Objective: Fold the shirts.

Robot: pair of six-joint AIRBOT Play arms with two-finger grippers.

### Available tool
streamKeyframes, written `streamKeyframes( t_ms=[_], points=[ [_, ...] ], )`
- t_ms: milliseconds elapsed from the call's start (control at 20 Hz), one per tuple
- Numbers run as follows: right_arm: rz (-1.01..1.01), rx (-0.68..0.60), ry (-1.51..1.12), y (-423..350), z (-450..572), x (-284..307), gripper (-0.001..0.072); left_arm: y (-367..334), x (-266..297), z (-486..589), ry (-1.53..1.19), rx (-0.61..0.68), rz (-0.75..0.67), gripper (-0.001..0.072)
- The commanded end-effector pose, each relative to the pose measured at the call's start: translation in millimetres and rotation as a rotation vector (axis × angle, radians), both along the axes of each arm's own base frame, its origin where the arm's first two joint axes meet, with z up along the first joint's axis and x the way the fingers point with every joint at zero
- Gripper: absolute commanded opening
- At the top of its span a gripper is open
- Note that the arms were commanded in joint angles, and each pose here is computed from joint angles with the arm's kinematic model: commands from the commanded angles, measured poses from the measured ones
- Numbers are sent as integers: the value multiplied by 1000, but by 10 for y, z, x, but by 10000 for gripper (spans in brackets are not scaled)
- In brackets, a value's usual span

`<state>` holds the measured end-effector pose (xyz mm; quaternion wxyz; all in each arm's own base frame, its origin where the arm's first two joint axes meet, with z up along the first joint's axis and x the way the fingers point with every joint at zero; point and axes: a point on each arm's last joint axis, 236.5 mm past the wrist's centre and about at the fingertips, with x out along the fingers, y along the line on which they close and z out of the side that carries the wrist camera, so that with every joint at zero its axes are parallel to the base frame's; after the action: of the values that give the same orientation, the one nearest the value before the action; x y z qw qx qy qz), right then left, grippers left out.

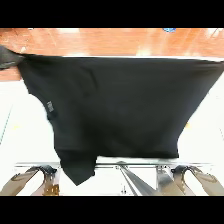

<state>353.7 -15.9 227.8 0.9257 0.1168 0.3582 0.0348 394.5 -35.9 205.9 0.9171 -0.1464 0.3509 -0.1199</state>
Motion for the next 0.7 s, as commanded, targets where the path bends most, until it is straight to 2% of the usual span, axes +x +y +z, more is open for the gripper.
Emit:
streamKeyframes(
  t_ms=[0, 200, 350, 550, 650],
  points=[
    [11, 144, 72, -24, -821, 839, 23, -103, 746, -1018, 143, -56, 23, 18],
    [7, 219, 166, -148, -1669, 1558, 23, -274, 1541, -1665, 204, -96, 40, 18],
    [-17, 289, 229, -202, -2055, 1954, 23, -378, 1953, -1955, 252, -183, 112, 18],
    [10, 337, 288, -147, -2246, 2079, 24, -422, 1925, -2125, 352, -213, 104, 18],
    [59, 330, 335, -121, -2219, 1921, 24, -410, 1629, -2070, 407, -127, -51, 18]
  ],
)
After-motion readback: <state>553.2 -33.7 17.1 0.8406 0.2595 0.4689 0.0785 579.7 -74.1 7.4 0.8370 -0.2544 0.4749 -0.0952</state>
